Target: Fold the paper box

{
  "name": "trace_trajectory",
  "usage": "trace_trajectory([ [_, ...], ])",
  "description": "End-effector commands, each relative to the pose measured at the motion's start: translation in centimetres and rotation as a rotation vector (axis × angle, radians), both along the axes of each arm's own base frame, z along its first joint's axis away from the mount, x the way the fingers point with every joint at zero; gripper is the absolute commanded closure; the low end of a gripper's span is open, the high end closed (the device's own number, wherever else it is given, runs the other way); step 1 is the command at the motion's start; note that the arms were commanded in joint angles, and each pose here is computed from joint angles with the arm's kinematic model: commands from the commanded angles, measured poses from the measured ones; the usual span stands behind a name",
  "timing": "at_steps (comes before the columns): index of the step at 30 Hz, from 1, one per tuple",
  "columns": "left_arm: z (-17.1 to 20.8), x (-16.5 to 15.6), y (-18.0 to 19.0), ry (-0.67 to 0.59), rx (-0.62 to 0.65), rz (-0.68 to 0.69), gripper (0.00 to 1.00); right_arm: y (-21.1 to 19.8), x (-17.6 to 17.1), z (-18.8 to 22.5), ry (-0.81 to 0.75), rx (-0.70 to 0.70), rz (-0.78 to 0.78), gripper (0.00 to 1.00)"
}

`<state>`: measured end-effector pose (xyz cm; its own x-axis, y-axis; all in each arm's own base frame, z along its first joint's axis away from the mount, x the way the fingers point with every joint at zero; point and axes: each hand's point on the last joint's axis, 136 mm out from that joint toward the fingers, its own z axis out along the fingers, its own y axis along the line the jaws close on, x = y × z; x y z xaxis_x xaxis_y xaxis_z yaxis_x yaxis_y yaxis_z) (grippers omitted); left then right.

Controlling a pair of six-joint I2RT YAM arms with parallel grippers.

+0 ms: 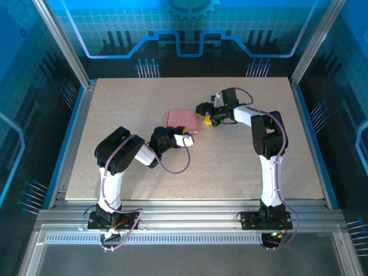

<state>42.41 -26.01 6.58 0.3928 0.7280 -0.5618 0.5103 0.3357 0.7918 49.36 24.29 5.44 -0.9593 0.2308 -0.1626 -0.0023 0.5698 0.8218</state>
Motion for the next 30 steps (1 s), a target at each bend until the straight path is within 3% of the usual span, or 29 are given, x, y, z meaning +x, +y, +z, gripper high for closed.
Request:
trace_trajectory([
  [1, -1.4, -0.5, 0.5, 0.061, -0.043, 0.013, 1.00, 2.5, -3.0, 0.0, 0.115, 0.092, 0.060, 0.20],
  [13, 0.5, -0.5, 0.6, 0.033, -0.136, 0.011, 1.00, 4.8, -3.9, 1.8, 0.137, 0.196, 0.103, 0.22],
  [24, 0.3, -0.7, 0.5, 0.026, -0.118, -0.004, 1.00, 4.4, -4.0, 3.3, 0.155, 0.215, 0.071, 0.56],
  [27, 0.5, -0.7, 0.4, 0.010, -0.112, -0.007, 0.90, 3.8, -4.1, 3.9, 0.152, 0.228, 0.052, 0.60],
  [30, 0.9, -1.1, 0.1, -0.012, -0.083, -0.017, 0.70, 3.0, -4.3, 5.1, 0.137, 0.241, 0.036, 0.64],
])
